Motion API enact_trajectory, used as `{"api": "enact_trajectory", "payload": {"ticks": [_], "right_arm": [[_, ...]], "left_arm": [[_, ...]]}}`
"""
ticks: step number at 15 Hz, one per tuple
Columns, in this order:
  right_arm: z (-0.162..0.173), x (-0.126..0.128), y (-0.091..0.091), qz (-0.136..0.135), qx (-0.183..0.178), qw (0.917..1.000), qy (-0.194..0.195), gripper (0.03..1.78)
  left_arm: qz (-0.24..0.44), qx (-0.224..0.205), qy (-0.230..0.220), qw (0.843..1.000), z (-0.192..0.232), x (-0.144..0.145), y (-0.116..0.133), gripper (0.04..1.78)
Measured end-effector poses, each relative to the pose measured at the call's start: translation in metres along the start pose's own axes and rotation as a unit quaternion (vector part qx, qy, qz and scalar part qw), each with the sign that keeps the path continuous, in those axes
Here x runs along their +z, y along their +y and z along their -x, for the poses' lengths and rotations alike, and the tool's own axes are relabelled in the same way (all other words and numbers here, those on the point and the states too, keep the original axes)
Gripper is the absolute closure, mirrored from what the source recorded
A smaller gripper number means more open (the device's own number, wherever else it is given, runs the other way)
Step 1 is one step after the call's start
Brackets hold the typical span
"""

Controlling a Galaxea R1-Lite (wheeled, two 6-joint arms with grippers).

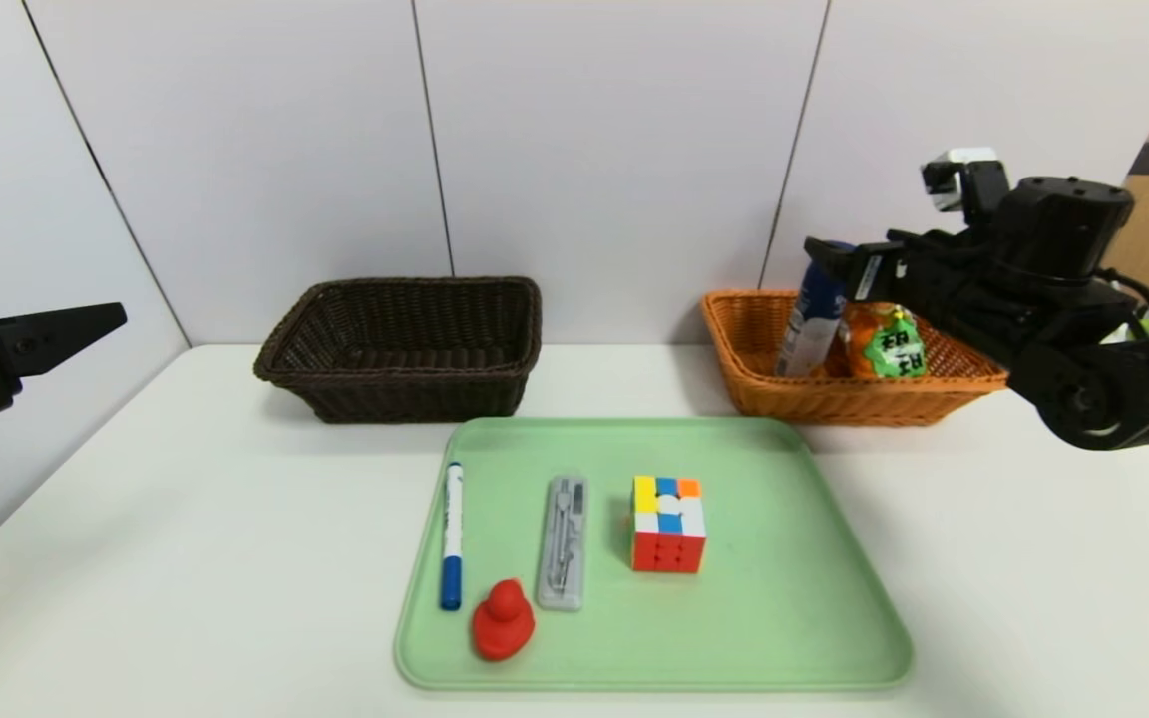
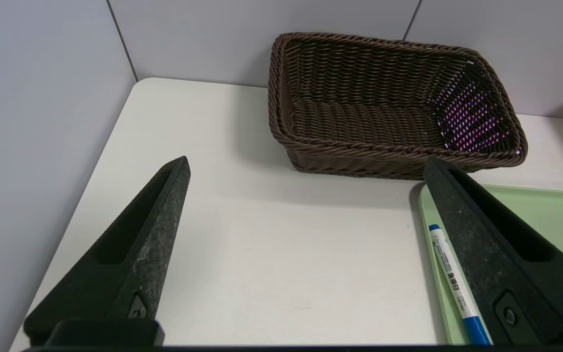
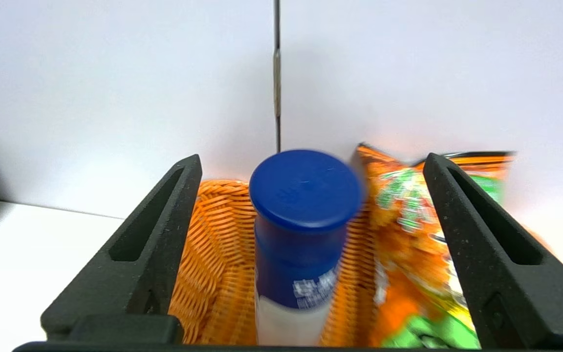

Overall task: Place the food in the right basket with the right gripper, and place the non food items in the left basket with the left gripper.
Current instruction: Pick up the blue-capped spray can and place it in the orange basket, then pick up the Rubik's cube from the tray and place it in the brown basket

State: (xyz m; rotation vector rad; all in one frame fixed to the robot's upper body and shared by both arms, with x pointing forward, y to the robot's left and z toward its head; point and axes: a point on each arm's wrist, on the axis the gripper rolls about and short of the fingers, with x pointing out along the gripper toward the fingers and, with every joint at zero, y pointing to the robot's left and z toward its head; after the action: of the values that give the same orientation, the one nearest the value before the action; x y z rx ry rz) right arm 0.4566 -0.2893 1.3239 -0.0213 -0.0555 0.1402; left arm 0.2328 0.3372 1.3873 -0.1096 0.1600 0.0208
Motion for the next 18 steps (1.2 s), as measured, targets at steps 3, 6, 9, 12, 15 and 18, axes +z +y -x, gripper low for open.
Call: {"api": "enact_trajectory", "payload": {"ticks": [3,6,9,12,15,18], "right_arm": [[0.048,0.038,0.008,0.0,0.014,0.9998,-0.012,0.19],[0.093,0.074,0.039,-0.005,0.074,0.997,-0.022,0.16],[0.124,0.08,0.071,-0.01,0.146,0.9893,-0.002,0.14],[0.131,0.051,0.091,-0.023,0.183,0.9801,0.073,0.13],[0.127,0.013,0.101,-0.019,0.185,0.9715,0.148,0.12],[0.123,-0.018,0.109,-0.005,0.163,0.9584,0.234,0.12]], "left_arm": [[0.0,-0.002,-0.007,1.0,0.0,0.001,0.0,0.13],[0.0,-0.004,-0.01,1.0,-0.001,-0.001,-0.001,0.13],[0.0,-0.003,-0.004,1.0,-0.001,-0.004,0.0,0.13],[-0.001,-0.005,-0.007,1.0,-0.002,-0.006,-0.001,0.13],[-0.004,-0.019,-0.019,1.0,-0.004,-0.008,-0.004,0.13],[-0.007,-0.024,-0.013,1.0,-0.004,-0.013,-0.005,0.13]]}}
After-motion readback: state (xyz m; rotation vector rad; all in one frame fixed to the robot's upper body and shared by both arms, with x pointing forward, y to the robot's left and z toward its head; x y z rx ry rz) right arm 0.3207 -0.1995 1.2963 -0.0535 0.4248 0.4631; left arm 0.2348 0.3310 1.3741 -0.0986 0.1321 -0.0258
